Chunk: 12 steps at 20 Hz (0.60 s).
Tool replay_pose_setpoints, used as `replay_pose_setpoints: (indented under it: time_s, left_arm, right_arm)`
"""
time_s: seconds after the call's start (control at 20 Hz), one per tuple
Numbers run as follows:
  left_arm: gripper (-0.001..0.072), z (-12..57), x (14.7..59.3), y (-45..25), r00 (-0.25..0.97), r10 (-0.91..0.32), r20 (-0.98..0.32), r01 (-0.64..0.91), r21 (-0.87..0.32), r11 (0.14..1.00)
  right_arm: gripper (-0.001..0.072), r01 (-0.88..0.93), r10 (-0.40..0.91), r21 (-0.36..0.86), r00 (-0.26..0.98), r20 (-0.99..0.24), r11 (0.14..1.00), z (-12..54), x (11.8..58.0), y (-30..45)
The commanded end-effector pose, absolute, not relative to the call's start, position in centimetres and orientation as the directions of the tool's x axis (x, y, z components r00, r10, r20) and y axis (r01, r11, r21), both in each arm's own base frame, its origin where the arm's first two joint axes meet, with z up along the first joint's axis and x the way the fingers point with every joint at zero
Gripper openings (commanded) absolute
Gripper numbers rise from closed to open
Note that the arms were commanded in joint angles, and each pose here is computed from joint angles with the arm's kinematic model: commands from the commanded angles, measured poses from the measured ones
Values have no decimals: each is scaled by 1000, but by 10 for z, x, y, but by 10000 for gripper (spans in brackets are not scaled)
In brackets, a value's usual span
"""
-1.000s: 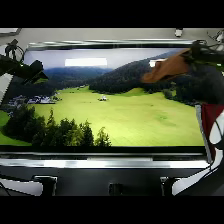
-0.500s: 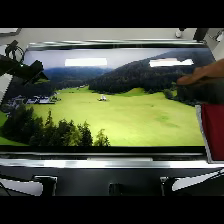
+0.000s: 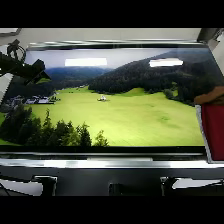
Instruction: Fold the clothes and pants, and hang the long-sleeved shirts on hangers.
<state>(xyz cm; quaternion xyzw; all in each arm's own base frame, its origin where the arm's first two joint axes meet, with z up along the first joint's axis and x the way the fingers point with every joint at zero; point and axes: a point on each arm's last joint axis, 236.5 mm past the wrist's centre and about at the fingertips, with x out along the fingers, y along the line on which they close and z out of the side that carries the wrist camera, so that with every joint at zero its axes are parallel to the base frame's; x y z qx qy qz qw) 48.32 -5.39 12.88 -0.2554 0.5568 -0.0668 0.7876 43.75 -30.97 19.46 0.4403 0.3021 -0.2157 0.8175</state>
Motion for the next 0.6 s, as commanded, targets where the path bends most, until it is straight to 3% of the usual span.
replay_pose_setpoints:
  time_s: [0.0, 0.2, 0.55]
  left_arm:
    - [15, 131, 482, -59, 371, -395, -841, -169, -479, 861]
    - [14, 132, 482, -61, 370, -400, -839, -165, -483, 860]
    - [14, 131, 482, -65, 367, -402, -839, -158, -483, 861]
  right_arm:
    - [32, 685, -124, 520, 657, -744, 510, 202, 405, -307]
    - [32, 717, -164, 493, 633, -757, 492, 221, 383, -298]
    - [32, 848, -196, 281, 400, -895, 449, 207, 313, -289]
